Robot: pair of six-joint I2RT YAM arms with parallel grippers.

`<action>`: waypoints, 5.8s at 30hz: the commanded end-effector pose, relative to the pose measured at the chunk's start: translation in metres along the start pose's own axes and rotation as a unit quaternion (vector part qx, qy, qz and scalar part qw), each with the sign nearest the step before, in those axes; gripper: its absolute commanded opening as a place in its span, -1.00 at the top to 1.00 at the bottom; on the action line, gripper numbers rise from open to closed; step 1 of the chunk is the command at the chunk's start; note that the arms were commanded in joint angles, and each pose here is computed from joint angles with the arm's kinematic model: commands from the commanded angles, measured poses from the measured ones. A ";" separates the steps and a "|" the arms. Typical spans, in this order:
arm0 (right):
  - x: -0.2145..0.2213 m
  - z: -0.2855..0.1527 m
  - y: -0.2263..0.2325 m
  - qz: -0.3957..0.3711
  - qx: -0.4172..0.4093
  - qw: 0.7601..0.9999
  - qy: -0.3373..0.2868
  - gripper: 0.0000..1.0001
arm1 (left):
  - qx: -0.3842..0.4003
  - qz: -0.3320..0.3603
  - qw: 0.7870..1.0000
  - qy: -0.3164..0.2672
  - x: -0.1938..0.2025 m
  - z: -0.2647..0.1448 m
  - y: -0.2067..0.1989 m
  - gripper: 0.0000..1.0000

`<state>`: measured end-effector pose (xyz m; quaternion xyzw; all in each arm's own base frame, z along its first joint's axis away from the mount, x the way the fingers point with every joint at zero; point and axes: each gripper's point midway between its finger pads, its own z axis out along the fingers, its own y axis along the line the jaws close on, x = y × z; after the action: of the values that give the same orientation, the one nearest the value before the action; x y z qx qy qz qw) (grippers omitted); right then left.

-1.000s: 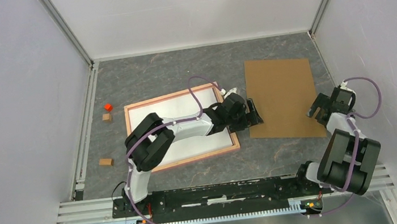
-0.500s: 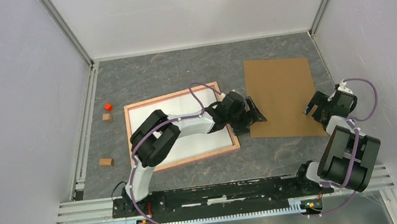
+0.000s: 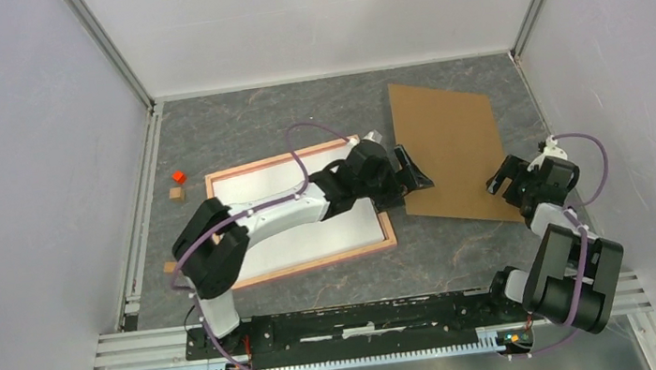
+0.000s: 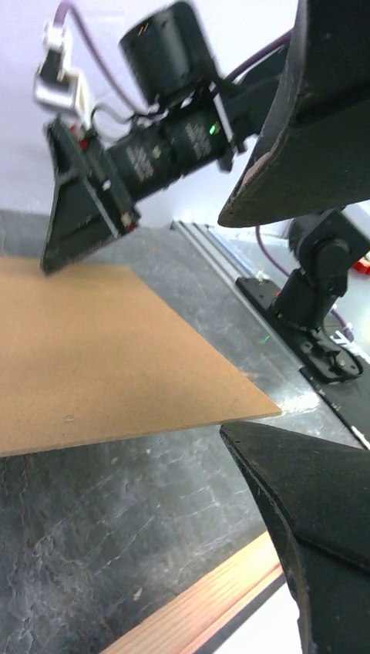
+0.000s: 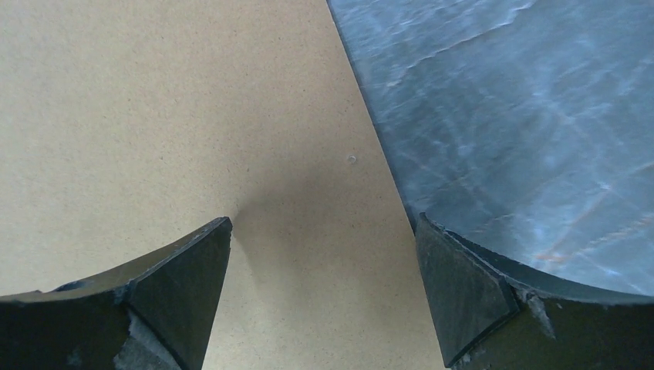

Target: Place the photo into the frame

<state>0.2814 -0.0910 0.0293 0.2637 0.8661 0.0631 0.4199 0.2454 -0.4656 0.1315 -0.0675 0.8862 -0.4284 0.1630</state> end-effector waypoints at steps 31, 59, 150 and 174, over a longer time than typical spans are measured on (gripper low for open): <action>0.099 -0.022 0.073 -0.072 -0.139 0.979 0.128 -0.86 | -0.023 -0.018 0.994 -0.105 -0.041 -0.064 0.110 -1.00; 0.050 -0.035 0.094 -0.101 -0.148 0.982 0.059 -0.91 | 0.119 0.000 0.991 -0.057 -0.056 -0.072 0.036 0.91; -0.097 -0.244 0.358 -0.180 -0.418 0.874 -0.168 1.00 | 0.056 0.277 0.865 -0.414 -0.159 -0.428 -0.068 -0.99; 0.019 -0.163 0.387 0.006 -0.584 0.777 0.236 1.00 | -0.122 0.309 0.813 -0.479 -0.200 -0.406 0.021 -1.00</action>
<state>0.3130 0.2376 0.2208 0.0026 0.7790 0.5542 0.2932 0.2931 -0.1154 0.3703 -0.0092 0.7516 -0.1827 0.6337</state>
